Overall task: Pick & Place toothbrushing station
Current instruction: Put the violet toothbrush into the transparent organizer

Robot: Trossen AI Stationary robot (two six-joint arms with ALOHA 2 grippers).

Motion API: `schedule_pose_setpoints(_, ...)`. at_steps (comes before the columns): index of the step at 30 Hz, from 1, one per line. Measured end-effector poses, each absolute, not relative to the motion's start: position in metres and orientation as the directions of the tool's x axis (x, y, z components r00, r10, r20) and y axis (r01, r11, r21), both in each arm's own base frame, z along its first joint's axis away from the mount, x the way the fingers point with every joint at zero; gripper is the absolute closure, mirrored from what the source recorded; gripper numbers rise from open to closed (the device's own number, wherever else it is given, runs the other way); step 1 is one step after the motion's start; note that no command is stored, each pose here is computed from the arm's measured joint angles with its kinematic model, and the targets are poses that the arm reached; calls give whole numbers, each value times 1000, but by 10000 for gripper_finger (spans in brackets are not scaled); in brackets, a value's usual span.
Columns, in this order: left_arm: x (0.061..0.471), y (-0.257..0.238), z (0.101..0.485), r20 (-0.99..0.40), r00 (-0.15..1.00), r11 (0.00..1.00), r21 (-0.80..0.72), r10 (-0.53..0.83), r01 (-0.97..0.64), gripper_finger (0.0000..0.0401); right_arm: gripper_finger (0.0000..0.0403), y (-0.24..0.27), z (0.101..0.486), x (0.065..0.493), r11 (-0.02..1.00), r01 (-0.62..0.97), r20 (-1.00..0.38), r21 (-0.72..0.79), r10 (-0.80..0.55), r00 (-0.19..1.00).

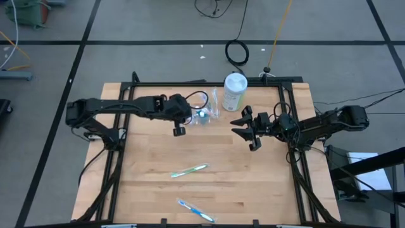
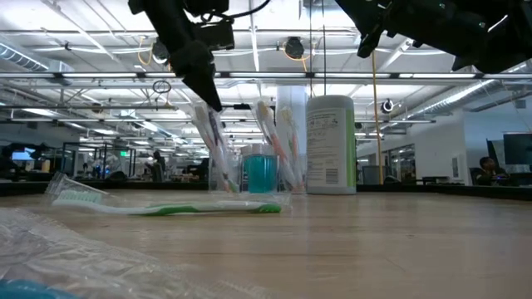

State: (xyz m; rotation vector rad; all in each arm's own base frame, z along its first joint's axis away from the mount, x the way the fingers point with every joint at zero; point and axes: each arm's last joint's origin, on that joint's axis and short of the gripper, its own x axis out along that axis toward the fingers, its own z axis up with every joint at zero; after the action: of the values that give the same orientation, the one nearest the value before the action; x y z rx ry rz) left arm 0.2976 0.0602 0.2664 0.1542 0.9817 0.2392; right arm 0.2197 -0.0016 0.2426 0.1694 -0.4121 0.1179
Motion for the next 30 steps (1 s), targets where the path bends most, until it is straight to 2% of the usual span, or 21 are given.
schedule_pose_setpoints(2,297,59,269,-799,539,963,237,269,-129,393,273,-2,243,220,979,-148,407,140,80,910)
schedule_pose_setpoints(7,292,55,287,-757,589,958,250,283,-139,382,273,-2,243,220,979,-148,408,139,80,909)
schedule_pose_setpoints(13,288,55,300,-729,615,953,258,299,-158,391,273,-2,243,220,979,-148,409,139,80,909)
schedule_pose_setpoints(30,287,59,317,-717,623,948,275,312,-159,392,273,-2,243,220,979,-148,409,139,80,909)
